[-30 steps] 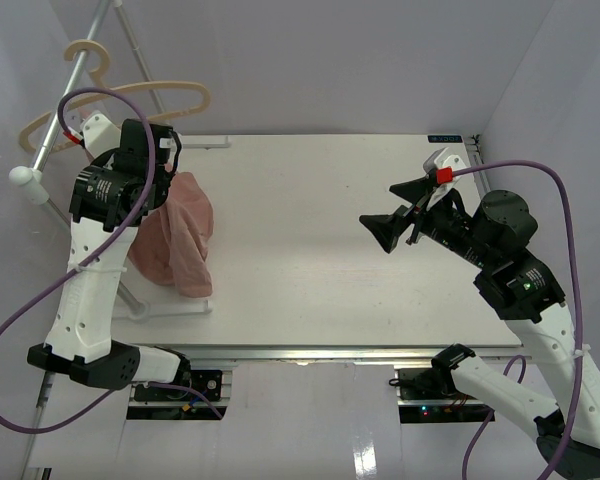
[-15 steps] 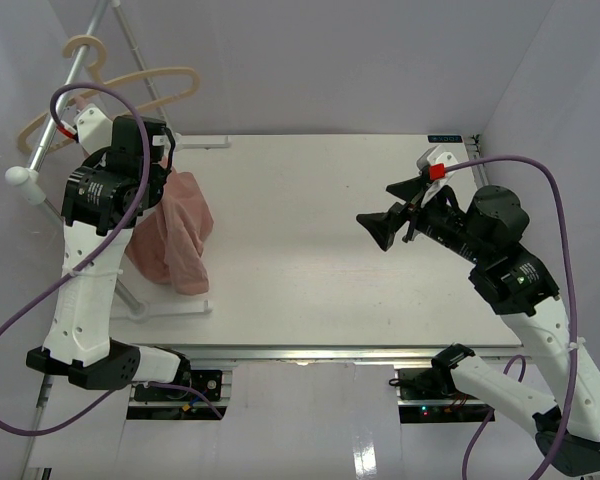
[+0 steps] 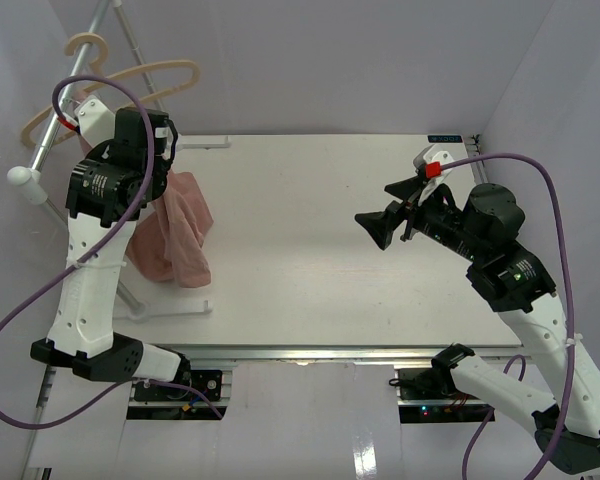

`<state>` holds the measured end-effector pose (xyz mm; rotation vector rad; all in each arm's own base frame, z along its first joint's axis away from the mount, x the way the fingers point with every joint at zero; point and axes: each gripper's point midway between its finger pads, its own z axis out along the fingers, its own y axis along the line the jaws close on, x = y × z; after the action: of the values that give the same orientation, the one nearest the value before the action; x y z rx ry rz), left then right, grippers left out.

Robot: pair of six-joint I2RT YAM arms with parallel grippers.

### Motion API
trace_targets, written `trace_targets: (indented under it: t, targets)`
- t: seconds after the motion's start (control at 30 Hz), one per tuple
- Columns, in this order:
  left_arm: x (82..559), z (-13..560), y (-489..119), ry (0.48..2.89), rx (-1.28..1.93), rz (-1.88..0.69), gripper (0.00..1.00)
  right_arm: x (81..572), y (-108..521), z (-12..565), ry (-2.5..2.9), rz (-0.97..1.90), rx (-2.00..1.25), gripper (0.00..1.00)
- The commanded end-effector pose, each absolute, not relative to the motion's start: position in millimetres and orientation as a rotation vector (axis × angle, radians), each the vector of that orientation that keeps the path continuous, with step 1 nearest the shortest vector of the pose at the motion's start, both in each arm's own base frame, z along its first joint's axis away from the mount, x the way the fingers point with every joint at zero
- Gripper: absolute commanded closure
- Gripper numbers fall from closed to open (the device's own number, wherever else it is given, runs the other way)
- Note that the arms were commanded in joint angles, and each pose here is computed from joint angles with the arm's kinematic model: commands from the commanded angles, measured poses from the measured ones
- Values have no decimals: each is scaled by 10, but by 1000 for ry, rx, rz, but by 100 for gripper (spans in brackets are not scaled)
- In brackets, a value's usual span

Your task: Place the t-shirt on the hanger

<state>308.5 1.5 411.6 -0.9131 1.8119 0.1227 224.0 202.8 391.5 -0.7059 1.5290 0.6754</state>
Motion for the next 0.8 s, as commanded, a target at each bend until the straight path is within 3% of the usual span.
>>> trace_targets:
  t: [0.0,0.33,0.7,0.77]
  targets:
    - [3059,4410,157,1665,-959,116,100,2236,2013,3978,1494,660,-709,5]
    - [3058,4455,314,1601,-1021,158,100,2193,2001,3989,1483,663,-712,5]
    - [3052,4088,373,1613,-1077,132,100,2183,2022,3983,1482,668,-720,5]
    - [3007,4115,362,1581,-1075,85,90,2184,2019,3978,1484,667,-719,5]
